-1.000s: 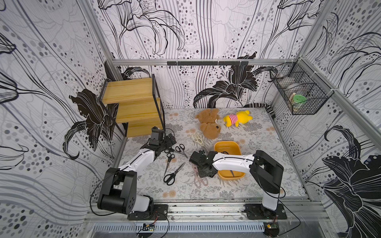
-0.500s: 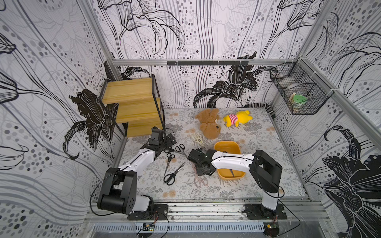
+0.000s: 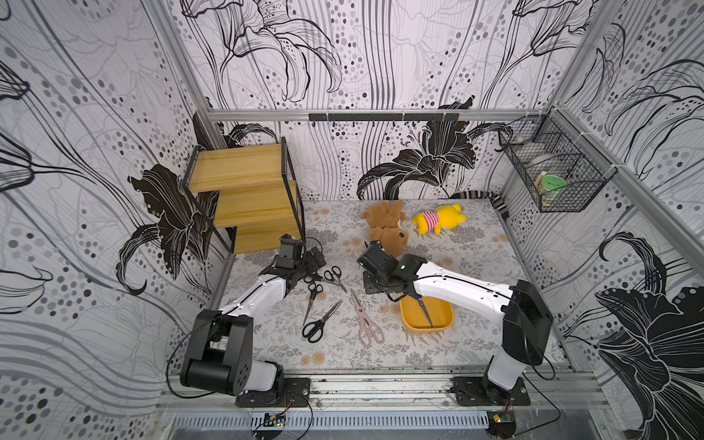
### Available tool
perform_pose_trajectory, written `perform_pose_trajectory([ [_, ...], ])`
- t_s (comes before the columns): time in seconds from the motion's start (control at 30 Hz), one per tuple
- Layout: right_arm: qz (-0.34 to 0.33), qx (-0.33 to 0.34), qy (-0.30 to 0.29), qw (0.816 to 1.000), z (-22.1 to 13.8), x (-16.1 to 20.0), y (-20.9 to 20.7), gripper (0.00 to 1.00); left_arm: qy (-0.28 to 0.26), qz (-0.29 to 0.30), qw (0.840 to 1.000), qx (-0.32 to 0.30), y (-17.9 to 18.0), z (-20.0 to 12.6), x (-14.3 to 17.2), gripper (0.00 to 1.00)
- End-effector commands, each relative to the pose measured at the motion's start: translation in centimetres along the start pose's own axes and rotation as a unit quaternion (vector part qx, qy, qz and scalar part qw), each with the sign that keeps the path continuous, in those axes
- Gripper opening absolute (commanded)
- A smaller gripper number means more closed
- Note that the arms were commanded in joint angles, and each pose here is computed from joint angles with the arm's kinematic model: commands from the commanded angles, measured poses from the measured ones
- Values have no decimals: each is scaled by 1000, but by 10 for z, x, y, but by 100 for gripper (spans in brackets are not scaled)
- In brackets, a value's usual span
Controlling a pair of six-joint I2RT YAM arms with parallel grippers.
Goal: Put the scissors into the storage box
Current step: Pick up the scissors from the center of the board, then place the scissors in the storage box.
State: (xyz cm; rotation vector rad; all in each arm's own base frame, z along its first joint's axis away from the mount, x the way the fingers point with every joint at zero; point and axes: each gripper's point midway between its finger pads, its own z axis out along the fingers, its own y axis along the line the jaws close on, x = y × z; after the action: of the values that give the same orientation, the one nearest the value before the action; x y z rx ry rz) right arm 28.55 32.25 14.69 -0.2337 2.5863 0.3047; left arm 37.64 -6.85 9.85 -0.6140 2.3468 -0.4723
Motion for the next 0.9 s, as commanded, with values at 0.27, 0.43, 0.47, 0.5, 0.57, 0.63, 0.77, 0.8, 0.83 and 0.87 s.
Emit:
perform_pose_trajectory([
  [0.27,43,89,16,995,-22,40,-100,0,22,6,999,49,-34,2,-4,97],
  [0.43,62,100,41,992,-19,75,-120,0,32,13,998,55,-43,5,6,97],
  [0.47,67,99,45,992,-17,81,-122,0,34,14,998,54,-43,6,9,97],
  [0.5,71,98,49,991,-15,86,-124,0,37,14,998,54,-44,7,11,97],
  [0.57,78,100,57,990,-10,96,-128,0,39,15,998,54,-46,8,13,97],
  [0.63,83,103,63,989,-5,104,-132,0,40,16,998,55,-47,8,15,97],
  [0.77,84,110,77,987,7,119,-137,0,41,17,998,53,-48,9,16,97],
  [0.8,83,112,80,987,9,121,-138,0,41,17,998,53,-48,9,16,97],
  [0.83,82,114,82,987,11,123,-139,0,41,17,998,51,-47,9,17,97],
  [0.87,80,116,85,986,13,124,-140,0,41,17,998,51,-47,9,17,97],
])
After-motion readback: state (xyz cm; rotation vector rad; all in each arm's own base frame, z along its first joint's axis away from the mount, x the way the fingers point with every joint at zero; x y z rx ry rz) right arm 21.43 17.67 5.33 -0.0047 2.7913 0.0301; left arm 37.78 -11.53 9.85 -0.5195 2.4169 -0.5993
